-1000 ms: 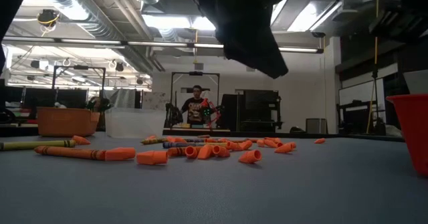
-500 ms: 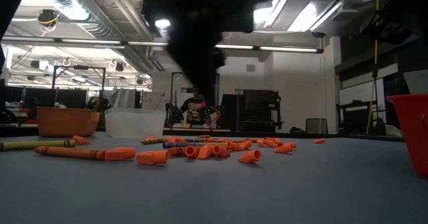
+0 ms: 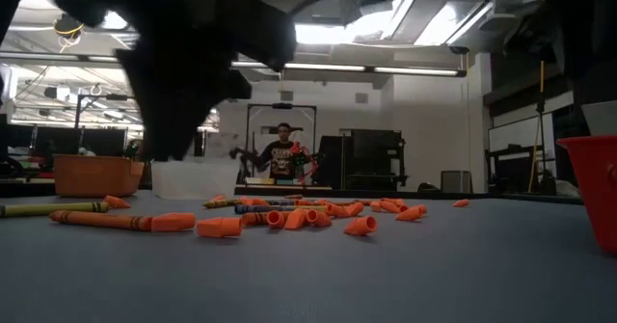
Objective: Sort crayons
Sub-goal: Put the red crayon into the red bin
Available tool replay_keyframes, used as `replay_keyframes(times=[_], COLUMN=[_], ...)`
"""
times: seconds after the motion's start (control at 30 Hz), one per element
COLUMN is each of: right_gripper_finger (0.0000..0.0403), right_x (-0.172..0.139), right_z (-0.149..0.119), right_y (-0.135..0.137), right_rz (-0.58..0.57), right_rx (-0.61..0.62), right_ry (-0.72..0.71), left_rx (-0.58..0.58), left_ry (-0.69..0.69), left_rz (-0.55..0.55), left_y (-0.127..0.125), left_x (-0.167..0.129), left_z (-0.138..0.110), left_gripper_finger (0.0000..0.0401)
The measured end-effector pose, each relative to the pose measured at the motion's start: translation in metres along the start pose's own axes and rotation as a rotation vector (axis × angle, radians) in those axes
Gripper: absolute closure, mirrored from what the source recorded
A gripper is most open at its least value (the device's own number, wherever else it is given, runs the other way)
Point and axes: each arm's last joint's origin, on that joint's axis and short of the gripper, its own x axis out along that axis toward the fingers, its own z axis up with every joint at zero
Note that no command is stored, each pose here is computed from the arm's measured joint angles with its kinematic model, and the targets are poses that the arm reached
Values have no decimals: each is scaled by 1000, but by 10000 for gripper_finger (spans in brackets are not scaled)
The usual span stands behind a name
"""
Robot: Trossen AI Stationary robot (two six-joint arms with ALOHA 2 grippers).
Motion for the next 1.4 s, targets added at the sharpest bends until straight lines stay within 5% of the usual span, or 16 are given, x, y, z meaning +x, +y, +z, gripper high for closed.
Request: replay_keyframes(times=[0.47,1.1,1.4], right_gripper_finger=[274,274,274], right_x=[0,0,0], right_z=[2,3,3], right_y=[-2,-3,-3], right_rz=[-63,-103,-103], right_rx=[-1,0,0], right_ry=[-48,-71,-71], left_rx=[104,67,62], left_ry=[55,43,44], left_rz=[24,12,12], left_y=[-43,-33,-33], left_x=[23,54,55], left_z=[-25,-34,-34], left_gripper_finger=[303,306,364])
